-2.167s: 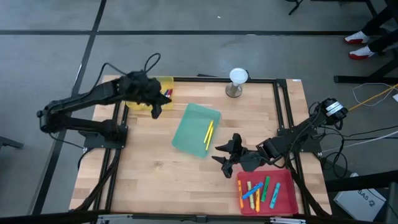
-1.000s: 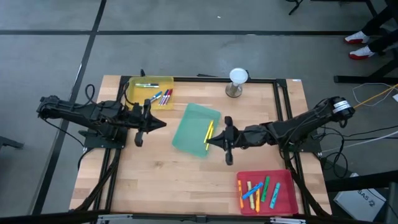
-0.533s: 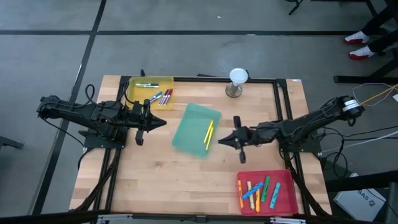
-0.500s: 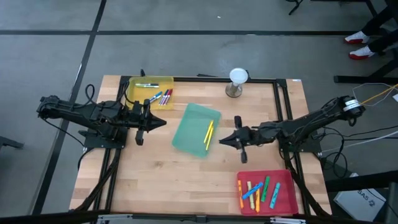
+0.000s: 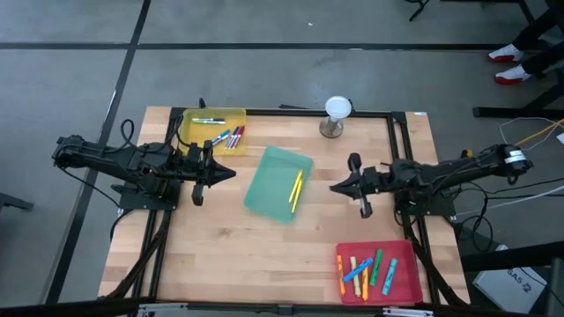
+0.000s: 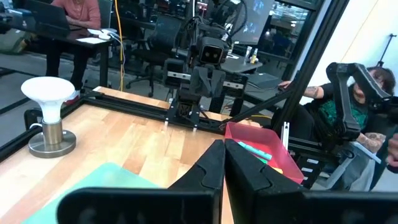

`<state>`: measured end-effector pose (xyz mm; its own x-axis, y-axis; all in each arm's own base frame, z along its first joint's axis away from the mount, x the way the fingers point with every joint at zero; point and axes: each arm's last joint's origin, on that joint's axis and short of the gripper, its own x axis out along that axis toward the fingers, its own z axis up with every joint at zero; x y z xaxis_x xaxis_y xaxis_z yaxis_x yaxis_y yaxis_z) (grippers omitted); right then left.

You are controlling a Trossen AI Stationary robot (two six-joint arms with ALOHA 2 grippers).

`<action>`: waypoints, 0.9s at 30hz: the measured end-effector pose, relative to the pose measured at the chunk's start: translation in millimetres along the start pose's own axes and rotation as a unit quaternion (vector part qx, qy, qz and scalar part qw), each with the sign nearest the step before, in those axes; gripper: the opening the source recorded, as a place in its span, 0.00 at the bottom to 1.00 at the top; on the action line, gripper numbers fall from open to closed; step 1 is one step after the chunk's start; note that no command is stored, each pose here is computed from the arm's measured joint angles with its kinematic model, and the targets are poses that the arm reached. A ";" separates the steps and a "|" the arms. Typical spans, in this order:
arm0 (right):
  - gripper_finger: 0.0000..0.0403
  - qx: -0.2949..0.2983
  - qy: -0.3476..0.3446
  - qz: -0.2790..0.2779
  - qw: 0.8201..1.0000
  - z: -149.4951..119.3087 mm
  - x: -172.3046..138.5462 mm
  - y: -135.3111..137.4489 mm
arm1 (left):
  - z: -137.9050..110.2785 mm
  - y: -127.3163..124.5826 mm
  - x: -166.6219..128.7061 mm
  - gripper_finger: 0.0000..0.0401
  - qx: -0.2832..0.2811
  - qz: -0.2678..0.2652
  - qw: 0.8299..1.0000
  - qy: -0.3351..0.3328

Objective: Pick & Place Markers
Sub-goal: Return to Home Position

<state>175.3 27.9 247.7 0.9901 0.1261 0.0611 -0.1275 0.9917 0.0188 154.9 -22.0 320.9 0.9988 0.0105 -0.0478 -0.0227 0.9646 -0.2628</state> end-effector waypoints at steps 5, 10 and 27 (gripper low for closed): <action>0.00 -0.003 0.003 0.014 1.000 -7.0 -9.4 -5.5 | 0.0 0.0 0.0 0.03 0.000 0.000 1.000 0.000; 0.00 -0.004 0.009 0.009 1.000 -15.7 -15.4 -7.9 | 0.0 0.0 0.0 0.02 0.000 0.000 1.000 0.000; 0.01 -0.041 -0.039 0.018 0.998 -39.2 -52.9 -7.0 | 0.2 0.0 0.0 0.03 0.000 0.000 1.000 0.000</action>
<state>126.2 15.3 205.2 0.9769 0.1628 0.1381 -0.1550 0.9857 -0.0656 154.9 -22.0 321.1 0.9988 0.0104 -0.0470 -0.0225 0.9645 -0.2630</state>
